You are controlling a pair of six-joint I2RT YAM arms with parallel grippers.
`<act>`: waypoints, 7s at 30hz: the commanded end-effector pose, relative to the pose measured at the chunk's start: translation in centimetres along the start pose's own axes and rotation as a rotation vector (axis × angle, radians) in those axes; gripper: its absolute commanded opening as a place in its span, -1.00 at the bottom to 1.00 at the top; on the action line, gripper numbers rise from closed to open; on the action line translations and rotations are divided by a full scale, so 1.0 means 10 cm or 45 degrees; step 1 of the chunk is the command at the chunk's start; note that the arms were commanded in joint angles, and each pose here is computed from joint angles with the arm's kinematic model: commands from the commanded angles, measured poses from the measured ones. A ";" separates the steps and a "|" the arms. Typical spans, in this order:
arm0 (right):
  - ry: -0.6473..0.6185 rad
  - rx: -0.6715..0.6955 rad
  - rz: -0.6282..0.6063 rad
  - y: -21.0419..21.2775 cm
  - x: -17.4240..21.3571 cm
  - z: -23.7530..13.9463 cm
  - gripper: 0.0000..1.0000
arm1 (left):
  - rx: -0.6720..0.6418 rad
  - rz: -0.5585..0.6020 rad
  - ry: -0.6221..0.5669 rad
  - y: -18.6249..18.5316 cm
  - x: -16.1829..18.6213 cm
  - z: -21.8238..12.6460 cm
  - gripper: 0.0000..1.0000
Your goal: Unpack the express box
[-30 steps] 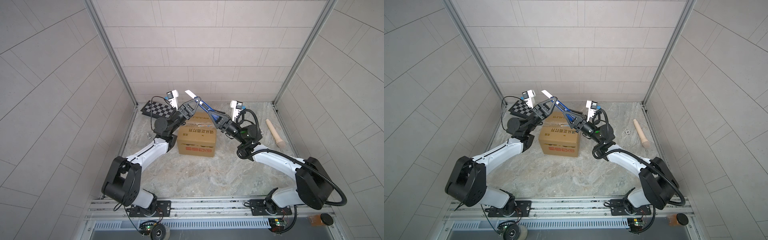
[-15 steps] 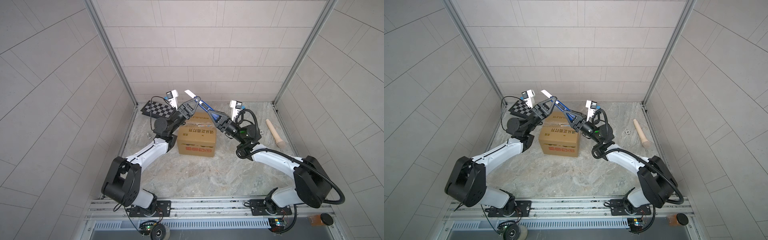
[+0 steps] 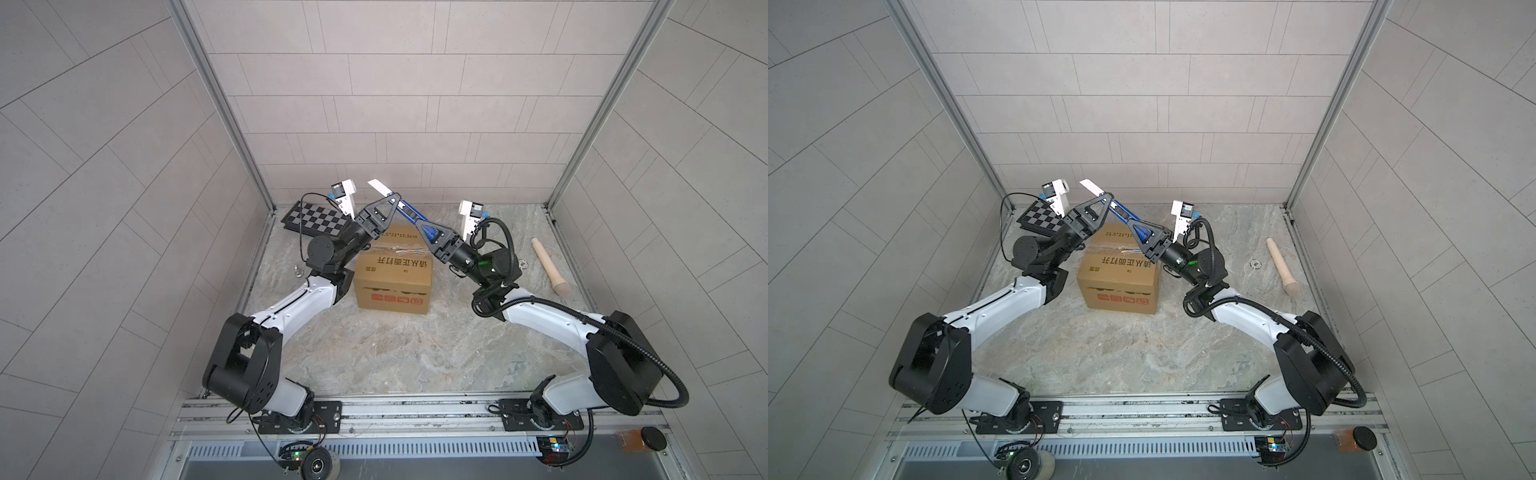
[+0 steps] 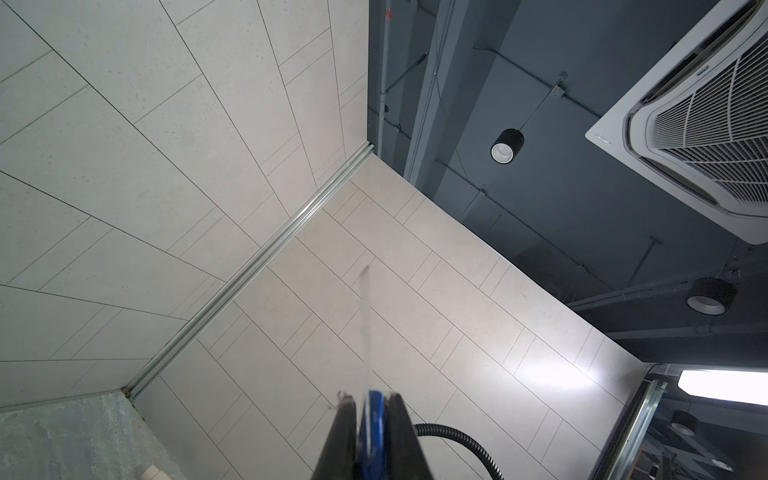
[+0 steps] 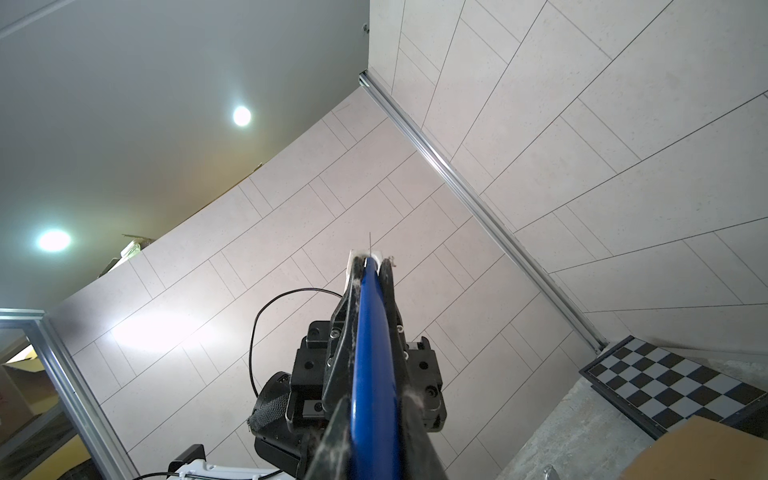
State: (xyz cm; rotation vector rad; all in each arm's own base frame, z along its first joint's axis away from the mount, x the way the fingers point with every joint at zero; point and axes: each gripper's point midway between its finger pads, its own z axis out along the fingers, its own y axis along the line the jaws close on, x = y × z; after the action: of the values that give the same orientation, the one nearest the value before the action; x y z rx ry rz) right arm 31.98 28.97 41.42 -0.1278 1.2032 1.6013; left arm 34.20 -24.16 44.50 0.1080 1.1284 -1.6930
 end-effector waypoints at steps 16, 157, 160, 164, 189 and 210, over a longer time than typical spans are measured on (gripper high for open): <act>0.112 1.019 -0.481 -0.76 -1.03 -1.22 -1.00 | -1.071 0.397 0.353 0.69 0.16 -1.00 1.00; 1.272 1.231 -1.135 -0.91 0.44 -0.65 -1.00 | -1.643 0.217 0.744 2.12 0.95 -1.78 1.00; 1.261 1.226 -1.133 -0.88 0.42 -0.65 -1.00 | -1.646 0.218 0.746 2.13 0.96 -1.79 1.00; 1.237 1.215 -1.135 -0.83 0.38 -0.63 -1.00 | -1.652 0.213 0.754 2.15 0.98 -1.81 0.99; 1.226 1.193 -1.098 -0.79 0.41 -0.65 -1.00 | -1.660 0.205 0.756 2.15 0.98 -1.82 1.00; 1.190 1.179 -1.096 -0.69 0.34 -0.64 -1.00 | -1.661 0.199 0.758 2.16 0.99 -1.83 1.00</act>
State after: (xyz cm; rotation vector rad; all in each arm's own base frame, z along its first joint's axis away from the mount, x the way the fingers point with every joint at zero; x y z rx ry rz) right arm 33.36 26.19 31.20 -0.7290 2.0988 0.0792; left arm 39.45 -18.87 17.88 -0.1257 2.2909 -0.5862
